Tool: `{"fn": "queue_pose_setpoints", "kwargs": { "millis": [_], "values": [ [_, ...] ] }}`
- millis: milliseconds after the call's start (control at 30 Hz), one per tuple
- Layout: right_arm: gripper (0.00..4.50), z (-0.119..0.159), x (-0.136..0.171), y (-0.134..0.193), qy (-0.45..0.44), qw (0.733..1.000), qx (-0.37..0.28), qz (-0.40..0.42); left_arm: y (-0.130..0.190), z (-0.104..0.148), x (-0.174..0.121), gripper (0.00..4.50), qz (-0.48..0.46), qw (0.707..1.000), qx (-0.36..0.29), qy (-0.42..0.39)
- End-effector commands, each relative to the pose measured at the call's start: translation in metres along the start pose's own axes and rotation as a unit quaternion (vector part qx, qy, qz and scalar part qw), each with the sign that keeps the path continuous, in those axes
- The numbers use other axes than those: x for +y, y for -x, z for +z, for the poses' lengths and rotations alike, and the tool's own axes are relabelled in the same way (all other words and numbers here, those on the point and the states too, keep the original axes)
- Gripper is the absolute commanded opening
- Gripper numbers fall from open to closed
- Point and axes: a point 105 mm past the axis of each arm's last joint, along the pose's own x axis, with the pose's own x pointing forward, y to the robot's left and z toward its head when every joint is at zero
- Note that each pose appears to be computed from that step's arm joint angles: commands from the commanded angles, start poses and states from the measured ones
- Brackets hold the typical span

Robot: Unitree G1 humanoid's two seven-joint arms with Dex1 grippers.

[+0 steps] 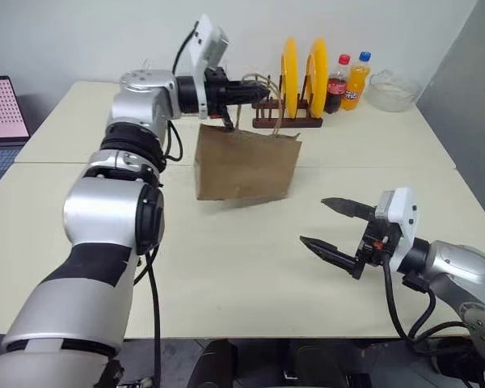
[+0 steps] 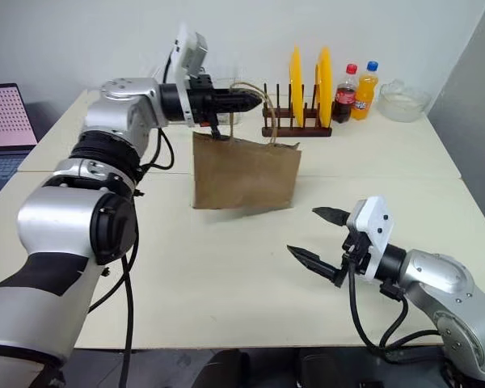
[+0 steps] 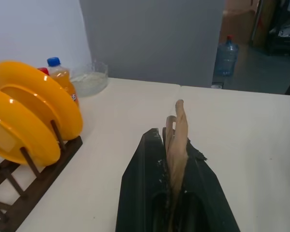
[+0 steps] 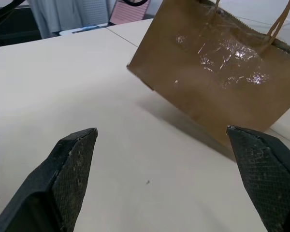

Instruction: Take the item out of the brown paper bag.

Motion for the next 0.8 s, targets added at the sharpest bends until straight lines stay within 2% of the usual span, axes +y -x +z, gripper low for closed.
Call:
{"fn": "queue_pose_setpoints", "kwargs": {
  "millis": [33, 333, 633, 800],
  "values": [
    [4.50, 0.011, 0.004, 0.006, 0.015, 1.000, -0.018, -0.015, -0.010, 0.034, -0.003, 0.04, -0.007, 0.998, -0.029, -0.054],
    [4.50, 0.012, 0.003, 0.013, -0.004, 0.998, -0.028, -0.062, -0.025, 0.020, -0.014, 0.04, -0.034, 0.997, -0.001, -0.074],
    [4.50, 0.037, 0.004, 0.016, -0.034, 0.993, -0.091, -0.063, -0.015, 0.003, -0.005, 0.04, -0.007, 0.993, 0.045, -0.110],
    [4.50, 0.042, 0.005, 0.015, -0.044, 0.993, -0.096, -0.061, -0.008, -0.002, 0.003, 0.04, 0.021, 0.987, 0.071, -0.144]
  ]
}}
